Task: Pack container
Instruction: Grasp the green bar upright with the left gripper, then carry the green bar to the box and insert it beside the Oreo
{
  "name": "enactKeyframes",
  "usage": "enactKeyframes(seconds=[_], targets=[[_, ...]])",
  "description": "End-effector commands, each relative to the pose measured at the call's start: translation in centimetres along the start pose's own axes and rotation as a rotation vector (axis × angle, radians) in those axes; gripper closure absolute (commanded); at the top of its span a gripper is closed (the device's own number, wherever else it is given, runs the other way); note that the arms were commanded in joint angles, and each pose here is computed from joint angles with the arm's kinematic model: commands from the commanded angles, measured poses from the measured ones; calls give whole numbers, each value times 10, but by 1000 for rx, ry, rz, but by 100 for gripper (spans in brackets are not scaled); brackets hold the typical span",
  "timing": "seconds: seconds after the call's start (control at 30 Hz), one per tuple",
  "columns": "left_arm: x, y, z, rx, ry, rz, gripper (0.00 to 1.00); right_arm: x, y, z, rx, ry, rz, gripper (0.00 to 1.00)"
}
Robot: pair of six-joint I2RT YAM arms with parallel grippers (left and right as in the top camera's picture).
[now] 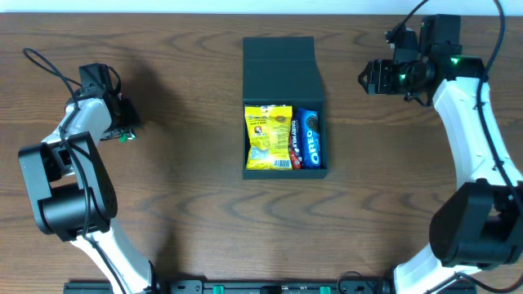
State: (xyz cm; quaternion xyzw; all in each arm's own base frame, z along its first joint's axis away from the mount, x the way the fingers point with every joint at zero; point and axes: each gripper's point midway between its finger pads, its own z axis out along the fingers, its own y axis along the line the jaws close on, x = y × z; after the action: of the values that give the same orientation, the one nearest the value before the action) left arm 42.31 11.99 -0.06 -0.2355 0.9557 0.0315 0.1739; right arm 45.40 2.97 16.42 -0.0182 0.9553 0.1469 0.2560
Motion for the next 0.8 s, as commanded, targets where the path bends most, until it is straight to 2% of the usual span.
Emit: enactKeyframes(seconds=[0.0, 0.23, 0.4, 0.6, 0.77], targets=[[10, 1, 7, -4, 37, 4, 68, -2, 9, -7, -14, -18, 5, 33], [9, -5, -1, -5, 61, 19, 71, -7, 9, -7, -14, -37, 0, 33], [-8, -26, -20, 12, 45, 57, 75, -9, 9, -7, -13, -46, -3, 33], [-26, -80, -52, 60, 2, 160, 78, -11, 8, -8, -12, -53, -5, 33], [-16, -145, -84, 115, -11, 293, 80, -16, -2, -11, -1, -76, 8, 33]])
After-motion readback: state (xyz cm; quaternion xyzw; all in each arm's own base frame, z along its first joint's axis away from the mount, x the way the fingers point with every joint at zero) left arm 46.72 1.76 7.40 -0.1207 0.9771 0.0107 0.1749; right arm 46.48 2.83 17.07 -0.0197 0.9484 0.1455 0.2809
